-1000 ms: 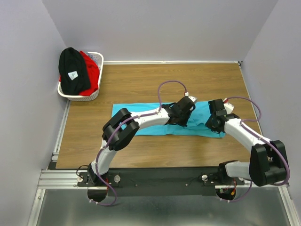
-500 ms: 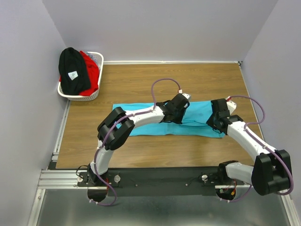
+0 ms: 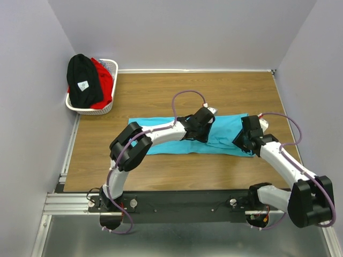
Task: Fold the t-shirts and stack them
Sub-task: Fold the tshirt
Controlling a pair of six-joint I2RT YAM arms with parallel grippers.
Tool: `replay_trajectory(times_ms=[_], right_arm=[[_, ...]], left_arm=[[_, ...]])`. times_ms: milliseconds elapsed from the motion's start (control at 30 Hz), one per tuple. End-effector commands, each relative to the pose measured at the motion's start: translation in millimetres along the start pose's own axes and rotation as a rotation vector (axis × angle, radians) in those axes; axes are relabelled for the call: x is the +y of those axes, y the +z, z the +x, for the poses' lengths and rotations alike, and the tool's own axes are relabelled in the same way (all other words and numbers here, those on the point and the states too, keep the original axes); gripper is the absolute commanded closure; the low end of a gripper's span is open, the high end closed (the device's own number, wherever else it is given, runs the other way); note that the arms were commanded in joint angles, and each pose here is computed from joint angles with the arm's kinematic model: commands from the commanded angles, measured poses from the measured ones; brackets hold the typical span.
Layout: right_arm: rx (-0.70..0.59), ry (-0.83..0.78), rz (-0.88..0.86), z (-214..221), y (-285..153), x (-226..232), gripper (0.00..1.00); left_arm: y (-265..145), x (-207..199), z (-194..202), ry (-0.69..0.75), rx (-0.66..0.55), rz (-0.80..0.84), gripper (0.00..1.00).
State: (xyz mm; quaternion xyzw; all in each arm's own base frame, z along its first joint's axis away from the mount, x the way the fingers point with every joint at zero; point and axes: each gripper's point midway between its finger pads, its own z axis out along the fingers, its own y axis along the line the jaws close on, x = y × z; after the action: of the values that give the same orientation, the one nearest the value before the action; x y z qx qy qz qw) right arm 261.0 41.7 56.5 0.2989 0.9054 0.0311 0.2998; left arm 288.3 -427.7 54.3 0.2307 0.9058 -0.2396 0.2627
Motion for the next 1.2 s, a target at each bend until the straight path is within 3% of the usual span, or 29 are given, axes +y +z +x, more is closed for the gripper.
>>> replay_trajectory(times_ms=[0,200,300,333,467,867,1167], right_arm=[[-0.026,0.020,-0.079,-11.7,-19.8,13.7,0.48],[-0.065,-0.001,-0.068,-43.2,-19.9,33.8,0.46],[-0.067,-0.010,-0.044,-51.9,-8.2,42.0,0.46],[-0.058,-0.018,-0.024,-54.1,1.6,44.9,0.46],[-0.076,-0.030,0.031,-63.0,27.6,48.5,0.46],[-0.030,-0.051,0.104,-69.6,105.8,64.3,0.47],[-0.002,-0.154,0.049,-92.7,171.9,114.1,0.48]], left_arm=[[-31.7,-12.8,-22.9,0.008,-0.064,0.050,0.72],[-60.8,17.4,-41.1,-0.044,-0.120,-0.017,0.71],[-62.4,55.7,-32.7,-0.084,-0.102,-0.125,0.74],[-60.8,65.7,-22.5,-0.092,-0.081,-0.148,0.79],[-60.9,89.5,4.6,-0.122,-0.049,-0.199,0.83],[-41.5,110.3,56.0,-0.167,0.029,-0.254,0.91],[-21.7,66.0,41.8,-0.223,0.023,-0.121,0.93]])
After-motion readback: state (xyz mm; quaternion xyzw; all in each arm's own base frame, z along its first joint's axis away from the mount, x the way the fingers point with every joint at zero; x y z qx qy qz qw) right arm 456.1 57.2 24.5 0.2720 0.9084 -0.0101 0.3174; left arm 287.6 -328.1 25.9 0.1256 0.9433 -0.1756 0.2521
